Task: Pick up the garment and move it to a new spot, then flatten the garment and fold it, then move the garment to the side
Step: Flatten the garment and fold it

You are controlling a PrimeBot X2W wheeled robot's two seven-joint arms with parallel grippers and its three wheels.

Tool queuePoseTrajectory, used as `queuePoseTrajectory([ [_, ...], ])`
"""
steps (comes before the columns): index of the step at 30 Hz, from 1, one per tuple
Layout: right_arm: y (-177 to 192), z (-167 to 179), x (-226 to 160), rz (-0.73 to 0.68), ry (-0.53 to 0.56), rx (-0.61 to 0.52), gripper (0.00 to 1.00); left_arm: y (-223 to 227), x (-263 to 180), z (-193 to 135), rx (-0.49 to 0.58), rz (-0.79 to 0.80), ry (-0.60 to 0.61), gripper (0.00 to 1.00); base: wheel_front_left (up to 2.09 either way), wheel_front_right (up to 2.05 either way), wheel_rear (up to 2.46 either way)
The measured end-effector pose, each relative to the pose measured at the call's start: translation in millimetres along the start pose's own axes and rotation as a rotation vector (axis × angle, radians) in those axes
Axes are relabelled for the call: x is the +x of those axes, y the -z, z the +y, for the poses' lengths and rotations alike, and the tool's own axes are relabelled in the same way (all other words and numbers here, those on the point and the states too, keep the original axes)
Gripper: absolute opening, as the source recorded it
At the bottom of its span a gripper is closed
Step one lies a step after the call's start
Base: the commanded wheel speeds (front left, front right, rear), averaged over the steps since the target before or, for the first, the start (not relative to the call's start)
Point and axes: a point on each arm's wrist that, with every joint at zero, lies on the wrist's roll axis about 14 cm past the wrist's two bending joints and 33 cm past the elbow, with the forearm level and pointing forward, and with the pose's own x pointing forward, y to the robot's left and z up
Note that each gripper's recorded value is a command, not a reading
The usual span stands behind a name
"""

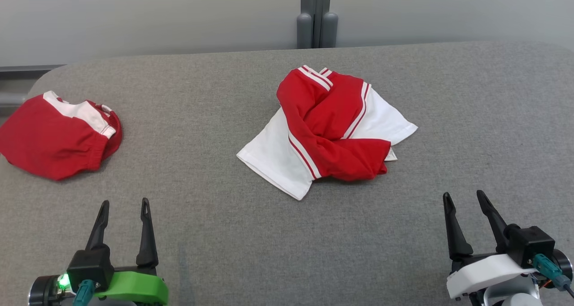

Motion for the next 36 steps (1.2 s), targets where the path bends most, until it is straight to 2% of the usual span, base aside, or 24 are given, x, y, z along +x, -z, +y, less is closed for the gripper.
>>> queuePoseTrajectory([
  [9,-2,3,2,-0.005,-0.01,-0.002,1.0,0,5,-2,0.007,0.0,0.009,1.0,0.0,0.0,0.0],
  [12,-4,1,6,-0.012,-0.009,-0.004,1.0,-1,17,-13,0.004,-0.005,0.05,1.0,0.0,0.0,0.0],
  [17,-10,0,12,-0.032,-0.009,-0.004,1.0,-14,58,-52,0.027,-0.045,0.183,1.0,0.0,0.0,0.0],
  [23,-15,-13,17,-0.046,0.024,0.002,1.0,-11,105,-101,0.072,-0.02,0.347,1.0,0.0,0.0,0.0],
  [29,-8,-35,17,-0.024,0.084,0.001,1.0,19,135,-141,0.117,0.094,0.467,1.0,0.0,0.0,0.0],
  [36,2,-54,21,0.009,0.131,-0.001,1.0,82,140,-171,0.172,0.303,0.572,1.0,0.0,0.0,0.0],
])
